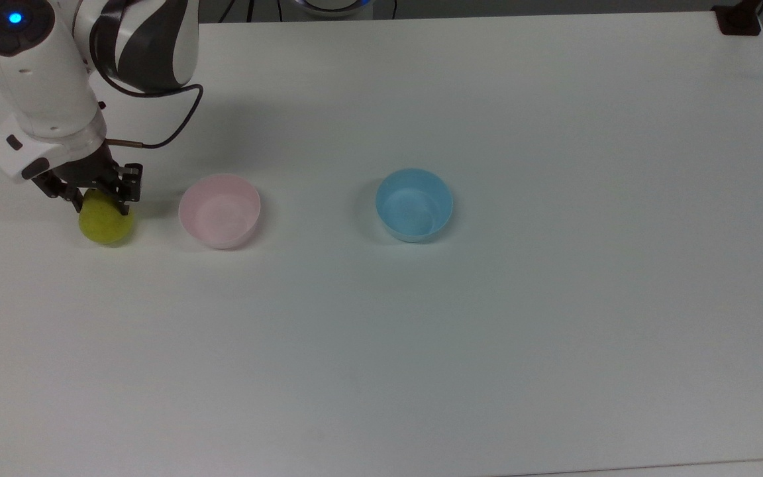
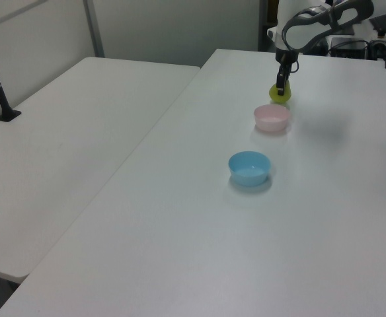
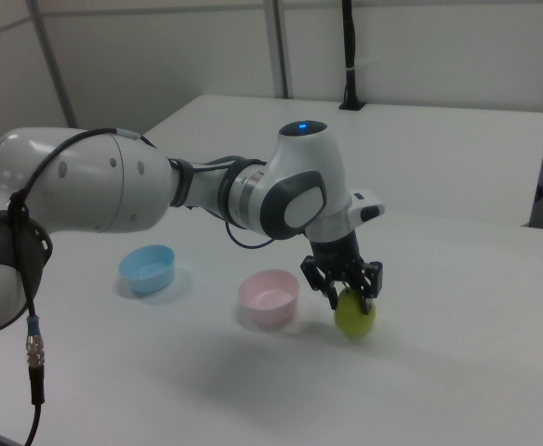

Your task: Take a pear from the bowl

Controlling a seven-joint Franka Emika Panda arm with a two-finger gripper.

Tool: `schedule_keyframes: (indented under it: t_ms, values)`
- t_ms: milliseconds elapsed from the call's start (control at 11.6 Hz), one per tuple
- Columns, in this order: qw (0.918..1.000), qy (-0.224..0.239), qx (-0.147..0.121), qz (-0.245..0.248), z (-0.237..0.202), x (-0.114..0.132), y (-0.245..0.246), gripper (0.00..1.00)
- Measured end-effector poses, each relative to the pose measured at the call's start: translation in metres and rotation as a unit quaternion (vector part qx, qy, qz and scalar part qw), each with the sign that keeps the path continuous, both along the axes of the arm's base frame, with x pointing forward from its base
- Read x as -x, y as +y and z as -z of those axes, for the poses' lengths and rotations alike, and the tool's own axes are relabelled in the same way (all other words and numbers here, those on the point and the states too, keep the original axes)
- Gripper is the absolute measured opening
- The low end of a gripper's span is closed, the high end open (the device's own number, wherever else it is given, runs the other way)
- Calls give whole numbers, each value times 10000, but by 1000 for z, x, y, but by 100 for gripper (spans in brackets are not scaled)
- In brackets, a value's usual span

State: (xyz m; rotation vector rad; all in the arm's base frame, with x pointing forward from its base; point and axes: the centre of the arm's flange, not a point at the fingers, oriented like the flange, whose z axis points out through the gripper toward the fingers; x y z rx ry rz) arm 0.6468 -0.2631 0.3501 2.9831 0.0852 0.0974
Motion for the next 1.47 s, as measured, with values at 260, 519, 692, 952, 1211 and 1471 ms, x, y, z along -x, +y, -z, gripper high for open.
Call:
schedule_keyframes:
  t_ms: [260, 519, 692, 952, 1211, 1471]
  values:
    - [10000, -13, 4, -4, 2, -2, 0, 91]
    - [9993, -329, 86, 125, -38, -9, 11, 100]
    - [9987, -425, 63, 261, -80, -14, 56, 100]
    - [9990, -238, -3, 383, -136, -4, 131, 100]
    - [9986, -80, -17, 525, -193, 22, 187, 100]
    - [9951, -166, -88, 972, -226, 41, 229, 100]
